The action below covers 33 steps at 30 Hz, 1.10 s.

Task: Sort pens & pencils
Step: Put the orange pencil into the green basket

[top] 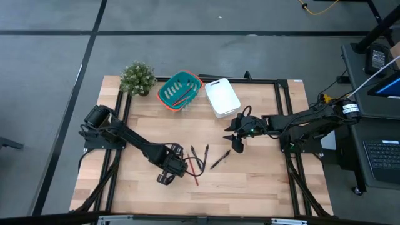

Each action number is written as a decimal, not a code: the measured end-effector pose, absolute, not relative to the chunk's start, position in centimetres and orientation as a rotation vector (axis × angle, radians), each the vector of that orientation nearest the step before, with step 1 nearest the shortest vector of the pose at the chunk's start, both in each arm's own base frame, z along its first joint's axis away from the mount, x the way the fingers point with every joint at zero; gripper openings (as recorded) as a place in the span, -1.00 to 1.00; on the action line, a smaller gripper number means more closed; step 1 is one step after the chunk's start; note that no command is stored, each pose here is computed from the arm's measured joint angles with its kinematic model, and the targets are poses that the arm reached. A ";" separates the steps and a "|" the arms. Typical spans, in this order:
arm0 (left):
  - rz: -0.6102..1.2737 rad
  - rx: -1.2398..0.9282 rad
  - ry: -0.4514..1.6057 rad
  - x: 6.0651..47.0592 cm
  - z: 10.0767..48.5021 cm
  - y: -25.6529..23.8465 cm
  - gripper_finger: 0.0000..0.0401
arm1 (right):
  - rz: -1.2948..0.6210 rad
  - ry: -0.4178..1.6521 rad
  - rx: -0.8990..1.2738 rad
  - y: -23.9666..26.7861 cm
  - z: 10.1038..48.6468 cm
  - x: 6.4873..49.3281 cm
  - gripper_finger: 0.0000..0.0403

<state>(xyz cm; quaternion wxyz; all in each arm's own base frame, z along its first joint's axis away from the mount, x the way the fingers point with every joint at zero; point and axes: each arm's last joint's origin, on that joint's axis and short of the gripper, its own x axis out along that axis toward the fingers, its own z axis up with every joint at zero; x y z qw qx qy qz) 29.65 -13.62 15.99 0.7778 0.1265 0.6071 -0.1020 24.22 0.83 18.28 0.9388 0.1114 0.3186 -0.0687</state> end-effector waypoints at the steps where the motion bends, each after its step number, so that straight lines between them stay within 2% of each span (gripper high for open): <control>1: -0.220 0.272 1.308 29.7 16.2 -13.5 -0.92 | -0.140 0.651 0.228 0.8 18.3 24.2 -0.11; 20: -0.099 0.255 1.331 29.5 19.3 -8.0 -0.92 | -0.141 0.663 0.223 0.8 18.2 24.1 -0.11; 33: 0.027 0.245 1.170 27.3 25.1 -4.2 -0.92 | -0.143 0.673 0.220 0.8 18.1 24.1 -0.11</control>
